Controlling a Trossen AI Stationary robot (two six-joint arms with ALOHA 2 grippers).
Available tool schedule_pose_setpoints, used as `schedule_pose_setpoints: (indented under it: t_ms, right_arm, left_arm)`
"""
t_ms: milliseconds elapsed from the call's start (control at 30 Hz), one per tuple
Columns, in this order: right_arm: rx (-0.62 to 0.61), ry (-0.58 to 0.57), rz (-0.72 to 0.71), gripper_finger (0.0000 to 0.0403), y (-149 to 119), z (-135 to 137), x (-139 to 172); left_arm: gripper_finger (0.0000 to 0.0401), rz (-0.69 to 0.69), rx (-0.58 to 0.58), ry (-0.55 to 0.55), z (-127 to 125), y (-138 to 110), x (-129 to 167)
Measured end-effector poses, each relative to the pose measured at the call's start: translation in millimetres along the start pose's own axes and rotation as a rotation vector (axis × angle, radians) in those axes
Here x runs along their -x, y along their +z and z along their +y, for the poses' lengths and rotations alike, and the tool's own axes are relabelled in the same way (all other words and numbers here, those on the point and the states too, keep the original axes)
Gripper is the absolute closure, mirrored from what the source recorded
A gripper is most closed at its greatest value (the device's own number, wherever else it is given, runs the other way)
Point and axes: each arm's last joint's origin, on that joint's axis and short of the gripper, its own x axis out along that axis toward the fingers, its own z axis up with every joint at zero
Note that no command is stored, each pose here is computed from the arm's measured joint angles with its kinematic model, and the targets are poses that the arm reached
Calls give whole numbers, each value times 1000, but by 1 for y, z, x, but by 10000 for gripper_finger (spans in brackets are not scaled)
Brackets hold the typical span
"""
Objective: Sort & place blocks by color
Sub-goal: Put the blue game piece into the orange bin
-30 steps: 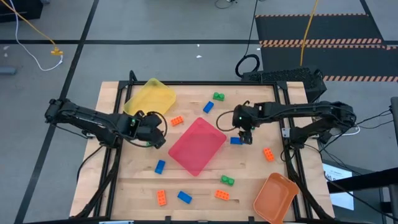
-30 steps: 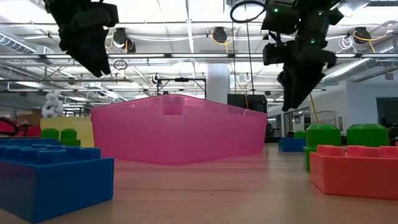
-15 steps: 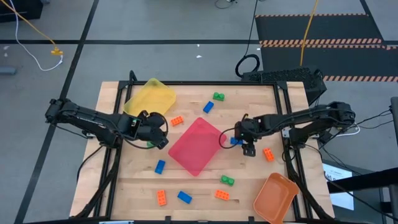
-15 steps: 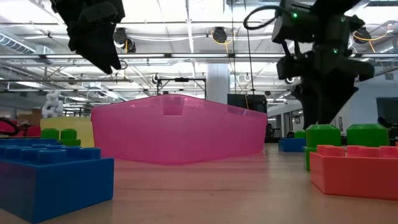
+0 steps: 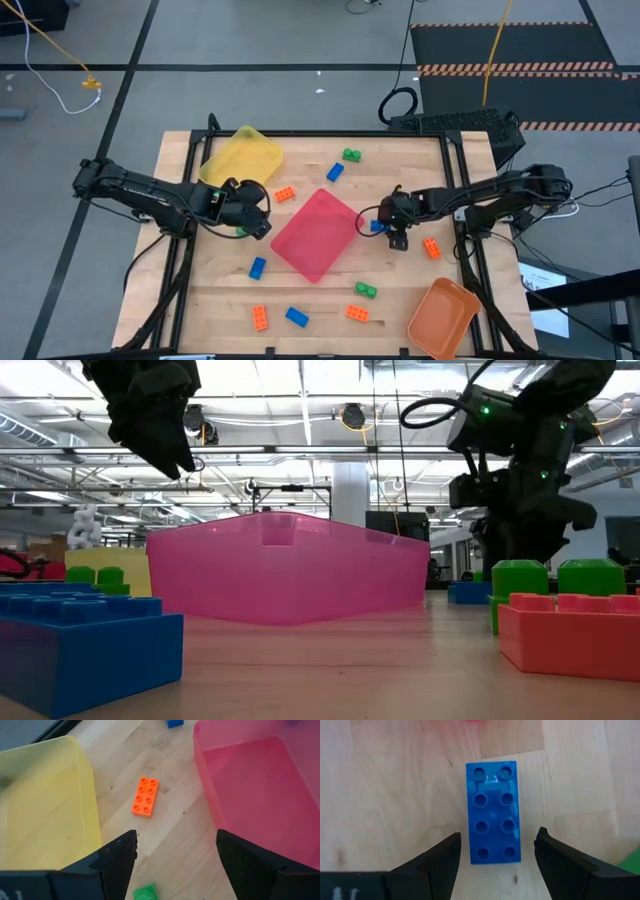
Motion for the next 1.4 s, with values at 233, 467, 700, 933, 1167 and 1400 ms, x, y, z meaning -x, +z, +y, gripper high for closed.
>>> schedule_pose_setpoints:
  t_ms: [233, 467, 700, 933, 1167, 1400]
  right_arm:
    - [8, -8, -36, 166, -3, 0, -4]
    - [53, -51, -39, 217, -3, -1, -4]
    - [119, -49, -35, 284, -3, 0, -4]
    - [143, -48, 11, 284, -9, -1, 1]
    - [77, -38, 10, 284, -18, -2, 33]
    - [158, 10, -136, 284, -17, 7, 79]
  left_arm:
    - [126, -1, 3, -1, 0, 0, 0]
    - [126, -12, 15, 12, 0, 0, 0]
    - [125, -19, 14, 19, 0, 1, 0]
    - [125, -55, 16, 57, 2, 1, 0]
    - [125, -82, 30, 58, 0, -4, -9]
    - [125, -98, 42, 43, -1, -8, -15]
